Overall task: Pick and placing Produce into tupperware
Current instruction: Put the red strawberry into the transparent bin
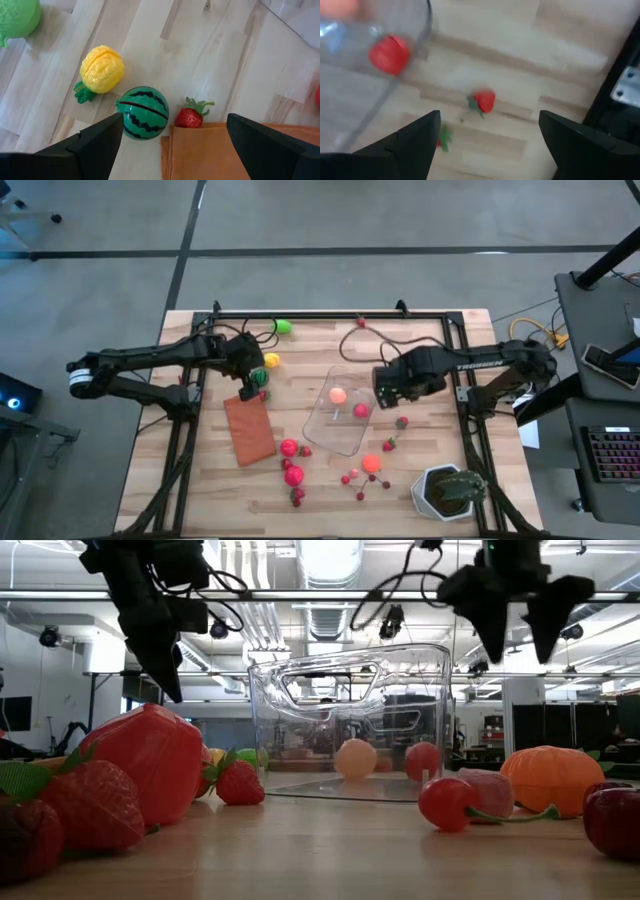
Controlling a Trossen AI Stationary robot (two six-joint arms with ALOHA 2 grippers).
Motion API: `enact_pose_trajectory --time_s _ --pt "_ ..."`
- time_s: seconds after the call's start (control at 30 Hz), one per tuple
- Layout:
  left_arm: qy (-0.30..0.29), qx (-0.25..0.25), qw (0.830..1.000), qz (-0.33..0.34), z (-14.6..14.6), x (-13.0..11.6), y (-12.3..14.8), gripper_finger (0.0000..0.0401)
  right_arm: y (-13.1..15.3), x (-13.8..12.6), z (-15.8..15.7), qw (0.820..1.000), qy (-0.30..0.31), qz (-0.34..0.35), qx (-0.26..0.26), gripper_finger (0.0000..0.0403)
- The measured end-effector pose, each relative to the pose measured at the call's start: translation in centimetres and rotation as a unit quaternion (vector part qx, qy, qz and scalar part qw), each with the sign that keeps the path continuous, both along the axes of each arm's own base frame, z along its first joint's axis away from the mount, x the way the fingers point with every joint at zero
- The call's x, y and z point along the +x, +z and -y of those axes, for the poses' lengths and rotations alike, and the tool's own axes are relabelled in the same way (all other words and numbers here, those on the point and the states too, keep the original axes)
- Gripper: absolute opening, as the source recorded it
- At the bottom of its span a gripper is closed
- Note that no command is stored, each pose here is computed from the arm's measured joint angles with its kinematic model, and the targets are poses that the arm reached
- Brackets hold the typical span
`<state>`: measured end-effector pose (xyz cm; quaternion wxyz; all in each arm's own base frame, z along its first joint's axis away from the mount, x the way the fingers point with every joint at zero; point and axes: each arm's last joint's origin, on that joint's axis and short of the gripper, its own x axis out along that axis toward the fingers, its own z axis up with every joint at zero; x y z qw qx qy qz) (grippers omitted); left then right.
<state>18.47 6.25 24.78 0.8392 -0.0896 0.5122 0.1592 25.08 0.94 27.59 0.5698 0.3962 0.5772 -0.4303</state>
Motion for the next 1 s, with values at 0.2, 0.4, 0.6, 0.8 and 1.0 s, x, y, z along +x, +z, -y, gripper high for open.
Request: enact_pose_trajectory --time_s 0.2,0.4,0.6,0.8,1.0 --pt "-0.007 0.001 1.000 -0.008 0.0 -0.1 -0.4 0.0341 -4.0 -0.3 -1.5 0.999 0.023 -0.002 0.047 0.0329" --pt "-0.007 -0.001 1.000 -0.013 0.1 -0.2 -0.7 0.0341 -7.9 -0.7 -2.2 0.997 0.005 0.021 0.078 0.0329" --pt "-0.007 -0.001 1.000 -0.014 0.1 -0.2 -0.8 0.0341 -9.9 -1.8 -2.1 0.998 -0.031 0.000 0.053 0.0329" --pt "-0.007 0.000 1.000 -0.011 0.1 -0.2 -0.7 0.0341 -11.2 -2.5 -2.0 0.998 -0.031 -0.004 0.045 0.0326" --pt "-0.007 0.001 1.000 -0.008 0.0 -0.1 -0.6 0.0341 -12.5 -2.3 -2.0 0.997 -0.022 0.036 0.060 0.0326"
